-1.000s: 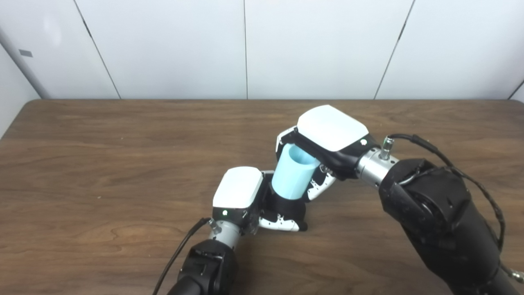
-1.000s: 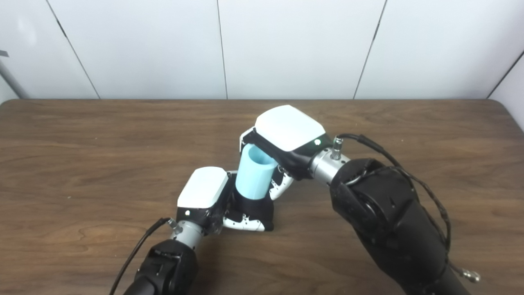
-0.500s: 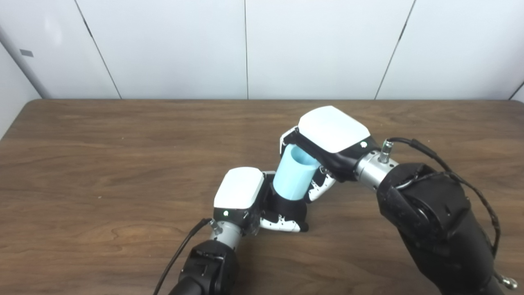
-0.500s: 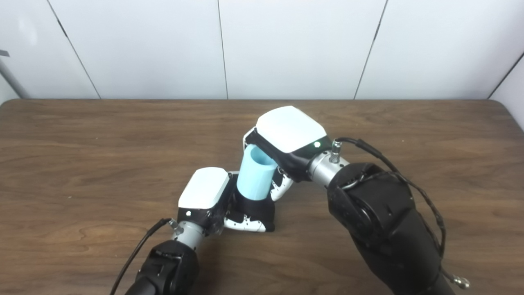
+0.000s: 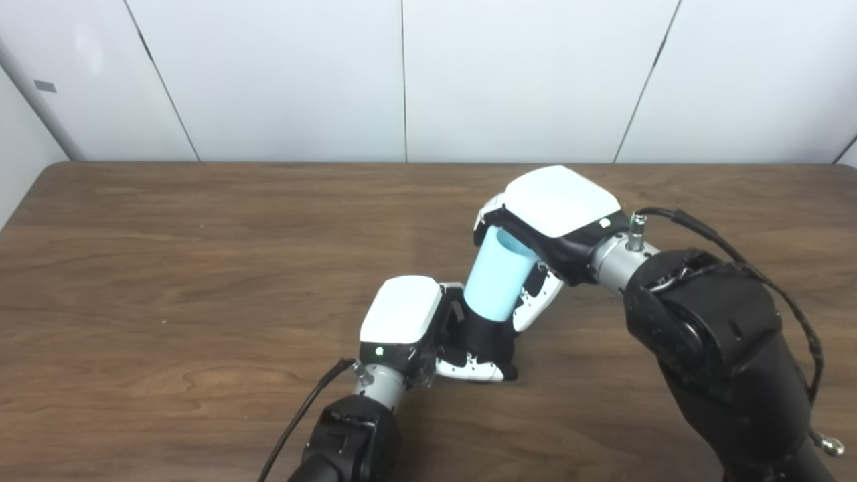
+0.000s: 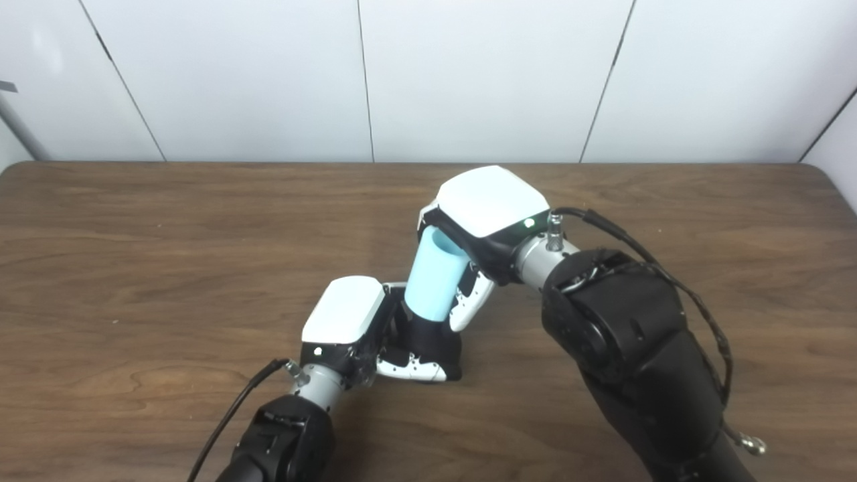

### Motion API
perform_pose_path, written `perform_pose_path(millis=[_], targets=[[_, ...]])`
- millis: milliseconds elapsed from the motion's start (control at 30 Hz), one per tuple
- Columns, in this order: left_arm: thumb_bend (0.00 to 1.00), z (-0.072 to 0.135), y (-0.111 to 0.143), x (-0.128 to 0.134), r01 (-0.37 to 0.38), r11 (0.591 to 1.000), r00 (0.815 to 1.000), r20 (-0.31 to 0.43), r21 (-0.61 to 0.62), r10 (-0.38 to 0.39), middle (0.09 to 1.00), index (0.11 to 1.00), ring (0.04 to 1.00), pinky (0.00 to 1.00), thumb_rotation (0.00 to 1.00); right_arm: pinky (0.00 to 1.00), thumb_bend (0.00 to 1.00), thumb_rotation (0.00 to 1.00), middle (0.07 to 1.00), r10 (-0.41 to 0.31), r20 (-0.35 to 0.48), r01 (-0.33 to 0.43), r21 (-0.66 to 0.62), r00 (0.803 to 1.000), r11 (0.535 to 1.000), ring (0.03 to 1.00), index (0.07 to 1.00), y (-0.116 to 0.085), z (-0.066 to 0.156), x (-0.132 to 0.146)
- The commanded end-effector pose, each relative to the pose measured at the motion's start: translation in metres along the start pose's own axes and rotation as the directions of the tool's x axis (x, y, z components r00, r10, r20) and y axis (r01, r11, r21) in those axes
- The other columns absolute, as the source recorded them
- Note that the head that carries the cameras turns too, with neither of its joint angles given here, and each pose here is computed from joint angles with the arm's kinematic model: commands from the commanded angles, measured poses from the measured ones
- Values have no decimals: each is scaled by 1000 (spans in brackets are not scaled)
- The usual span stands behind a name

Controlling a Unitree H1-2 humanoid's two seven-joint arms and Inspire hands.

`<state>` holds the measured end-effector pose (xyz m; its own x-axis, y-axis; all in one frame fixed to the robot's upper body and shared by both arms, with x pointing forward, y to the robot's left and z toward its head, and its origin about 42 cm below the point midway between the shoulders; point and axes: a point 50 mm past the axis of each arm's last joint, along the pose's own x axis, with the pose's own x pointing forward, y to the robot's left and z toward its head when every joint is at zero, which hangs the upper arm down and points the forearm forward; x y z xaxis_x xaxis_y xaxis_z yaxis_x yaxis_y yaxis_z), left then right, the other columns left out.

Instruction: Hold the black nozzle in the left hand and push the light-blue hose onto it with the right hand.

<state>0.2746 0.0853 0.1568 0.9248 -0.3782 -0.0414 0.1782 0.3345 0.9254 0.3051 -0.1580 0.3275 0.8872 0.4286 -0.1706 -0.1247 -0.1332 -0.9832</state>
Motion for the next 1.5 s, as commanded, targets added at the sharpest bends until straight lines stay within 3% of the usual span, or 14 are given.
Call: perform_pose_path(millis=[0,133,500,733,967,1467], targets=[[504,-1,-23,-9,127,992,992,4,-5,-127,453,508,416,366,0,930,1000,351,895,149,-23,-149,-6,989,989,899,920,19,-7,2],[504,-1,-24,-9,130,991,992,2,-7,-130,447,510,416,366,0,956,1000,321,896,133,-19,-133,3,991,991,899,952,17,-9,2],[505,-1,-24,-8,137,990,990,-2,-14,-138,481,494,447,410,0,912,1000,288,884,119,-4,-119,10,993,993,886,958,14,-11,-1],[503,-2,-25,-7,134,991,991,-2,-7,-134,441,510,414,353,0,894,1000,308,891,123,15,-123,5,992,992,888,954,12,-9,-2],[503,-2,-25,-6,137,991,991,-6,-11,-137,438,512,409,336,0,938,1000,301,898,119,33,-119,14,992,993,905,944,11,-7,-7],[504,-4,-24,-5,128,992,992,-3,-5,-128,446,508,421,351,0,914,1000,312,903,83,43,-84,6,996,996,920,942,-2,-8,-19]])
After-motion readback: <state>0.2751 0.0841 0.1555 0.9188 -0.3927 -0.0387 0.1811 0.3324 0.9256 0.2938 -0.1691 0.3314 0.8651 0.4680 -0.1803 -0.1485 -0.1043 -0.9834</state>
